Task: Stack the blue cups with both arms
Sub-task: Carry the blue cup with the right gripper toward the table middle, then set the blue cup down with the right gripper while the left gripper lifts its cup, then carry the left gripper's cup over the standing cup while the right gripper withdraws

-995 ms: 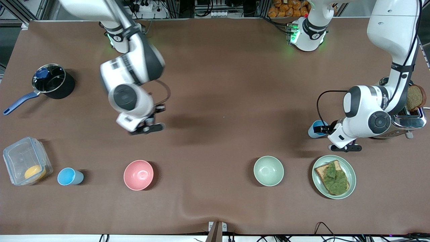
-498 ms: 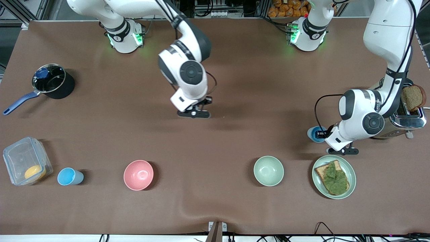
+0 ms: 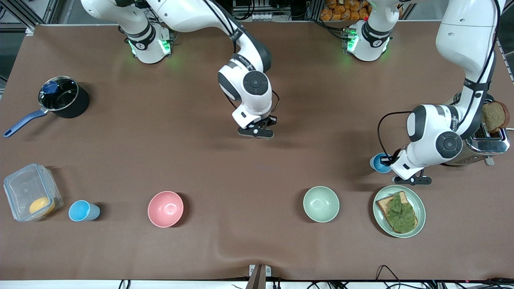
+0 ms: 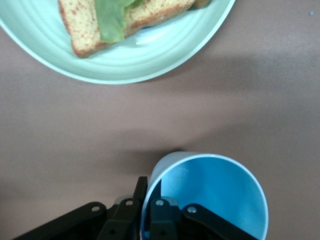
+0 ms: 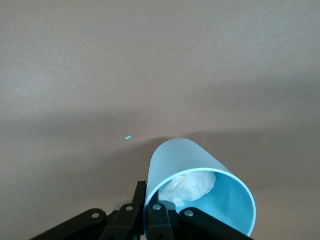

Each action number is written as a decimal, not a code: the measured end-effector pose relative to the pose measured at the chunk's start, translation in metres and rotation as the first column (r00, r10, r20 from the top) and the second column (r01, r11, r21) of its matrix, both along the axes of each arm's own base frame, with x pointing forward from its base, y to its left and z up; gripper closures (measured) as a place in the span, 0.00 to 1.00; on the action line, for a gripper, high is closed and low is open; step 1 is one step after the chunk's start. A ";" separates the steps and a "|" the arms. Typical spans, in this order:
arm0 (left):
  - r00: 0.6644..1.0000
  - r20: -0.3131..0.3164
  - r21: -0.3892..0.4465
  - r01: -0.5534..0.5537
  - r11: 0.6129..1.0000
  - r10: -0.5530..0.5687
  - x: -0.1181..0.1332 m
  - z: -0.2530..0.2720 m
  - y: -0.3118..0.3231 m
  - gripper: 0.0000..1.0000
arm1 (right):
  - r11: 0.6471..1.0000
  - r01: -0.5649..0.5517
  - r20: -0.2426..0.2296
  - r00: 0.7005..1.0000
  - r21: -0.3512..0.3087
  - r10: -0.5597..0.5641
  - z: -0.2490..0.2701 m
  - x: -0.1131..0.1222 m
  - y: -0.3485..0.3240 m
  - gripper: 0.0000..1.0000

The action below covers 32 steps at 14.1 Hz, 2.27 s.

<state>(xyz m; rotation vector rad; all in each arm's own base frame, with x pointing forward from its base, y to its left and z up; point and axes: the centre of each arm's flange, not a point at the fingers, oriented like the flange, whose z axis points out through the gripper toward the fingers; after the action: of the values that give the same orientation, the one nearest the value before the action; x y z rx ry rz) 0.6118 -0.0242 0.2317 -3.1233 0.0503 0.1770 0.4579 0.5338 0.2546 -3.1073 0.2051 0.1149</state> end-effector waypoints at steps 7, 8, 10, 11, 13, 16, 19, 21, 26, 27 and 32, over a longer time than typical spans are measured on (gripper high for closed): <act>0.995 0.103 0.008 -0.008 1.000 0.007 0.002 0.103 0.001 0.95 | 1.000 0.013 0.018 1.000 0.009 -0.013 0.011 0.015 0.002 0.62; 0.991 0.134 0.007 -0.021 1.000 0.020 0.006 0.119 0.002 0.95 | 1.000 0.016 0.016 1.000 0.005 -0.016 0.017 0.018 0.001 0.52; 0.978 0.197 -0.005 -0.071 0.997 0.071 0.015 0.152 0.001 0.95 | 0.999 0.028 -0.002 1.000 -0.016 -0.028 0.034 0.029 -0.005 0.31; 0.970 0.219 -0.024 -0.103 0.994 0.106 0.018 0.164 -0.005 0.95 | 0.999 0.034 -0.015 0.999 -0.029 -0.034 0.048 0.039 -0.013 0.22; 0.956 0.239 -0.082 -0.152 0.985 0.167 0.022 0.182 -0.037 0.95 | 0.999 0.000 -0.037 0.999 -0.037 -0.002 0.082 0.070 -0.045 0.00; 0.946 0.229 -0.146 -0.199 0.969 0.229 0.011 0.193 -0.120 0.95 | 0.996 -0.083 -0.047 0.996 -0.016 0.082 0.138 0.121 -0.125 0.00; 0.948 0.194 -0.203 -0.213 0.956 0.253 -0.021 0.203 -0.217 0.95 | 0.994 -0.108 -0.040 0.993 0.008 0.108 0.192 0.161 -0.224 0.00; 0.954 0.179 -0.212 -0.203 0.956 0.242 -0.054 0.207 -0.281 0.95 | 0.991 -0.129 -0.021 0.991 0.026 0.130 0.225 0.181 -0.297 0.00; 0.966 0.186 -0.113 -0.157 0.981 0.176 -0.149 0.160 -0.421 0.95 | 0.982 -0.183 -0.040 0.982 0.054 0.186 0.291 0.176 -0.429 0.00; 0.967 0.191 -0.092 -0.154 0.984 0.169 -0.162 0.143 -0.440 0.95 | 0.979 -0.197 -0.035 0.979 0.060 0.199 0.301 0.171 -0.445 0.00; 0.954 0.227 -0.055 -0.188 0.981 0.195 -0.159 0.080 -0.481 0.95 | 0.981 -0.187 -0.035 0.981 0.050 0.189 0.302 0.127 -0.494 0.00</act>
<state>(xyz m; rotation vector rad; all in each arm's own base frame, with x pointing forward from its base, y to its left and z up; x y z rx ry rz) 0.4532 -0.5050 0.3118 -3.1528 -0.2555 -0.1898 0.5854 0.0394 0.5569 -3.0726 -0.0905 0.1826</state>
